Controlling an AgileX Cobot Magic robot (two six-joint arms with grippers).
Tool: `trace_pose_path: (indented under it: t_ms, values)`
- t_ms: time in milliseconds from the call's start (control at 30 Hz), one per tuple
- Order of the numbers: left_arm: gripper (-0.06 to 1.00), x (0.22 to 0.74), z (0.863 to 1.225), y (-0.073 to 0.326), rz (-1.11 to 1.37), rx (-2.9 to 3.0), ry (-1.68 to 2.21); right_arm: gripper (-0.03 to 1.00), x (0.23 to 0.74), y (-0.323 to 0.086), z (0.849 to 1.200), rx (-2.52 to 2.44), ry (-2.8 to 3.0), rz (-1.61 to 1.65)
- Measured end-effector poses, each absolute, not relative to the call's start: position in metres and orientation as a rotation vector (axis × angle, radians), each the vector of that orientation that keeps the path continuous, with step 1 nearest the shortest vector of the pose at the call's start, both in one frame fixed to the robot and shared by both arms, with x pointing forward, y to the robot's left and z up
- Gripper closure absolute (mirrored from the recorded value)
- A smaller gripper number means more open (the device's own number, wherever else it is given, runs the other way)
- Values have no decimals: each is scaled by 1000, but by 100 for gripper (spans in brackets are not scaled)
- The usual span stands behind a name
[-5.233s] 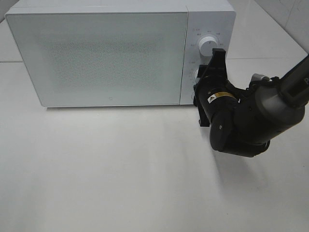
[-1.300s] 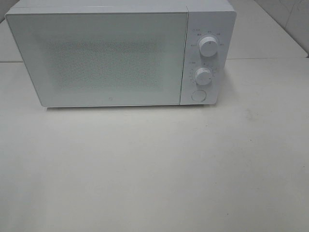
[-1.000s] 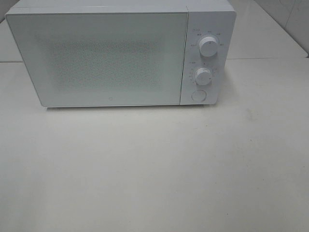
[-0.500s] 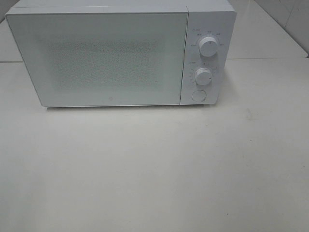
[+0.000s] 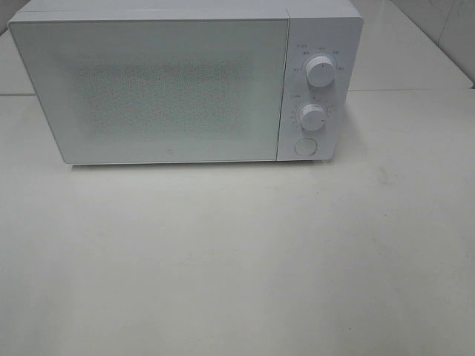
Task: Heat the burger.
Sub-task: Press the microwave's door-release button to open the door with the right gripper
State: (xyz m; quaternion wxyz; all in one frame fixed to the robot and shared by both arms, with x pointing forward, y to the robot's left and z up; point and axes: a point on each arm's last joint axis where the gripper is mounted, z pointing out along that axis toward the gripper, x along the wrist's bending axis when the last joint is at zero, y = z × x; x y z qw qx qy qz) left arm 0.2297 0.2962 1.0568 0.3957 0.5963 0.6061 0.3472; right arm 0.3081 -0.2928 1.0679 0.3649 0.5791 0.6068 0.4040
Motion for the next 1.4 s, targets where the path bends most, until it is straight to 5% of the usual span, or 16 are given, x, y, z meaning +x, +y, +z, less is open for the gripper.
trace_pose_path:
  t_ms: [967, 1400]
  values:
    - [-4, 230, 1057, 296, 880, 1511, 1536, 20, 415, -294, 1033, 1483, 1444, 1080]
    - [-4, 230, 1057, 296, 880, 1511, 1536, 20, 430, -296, 991, 1367, 1318, 1132]
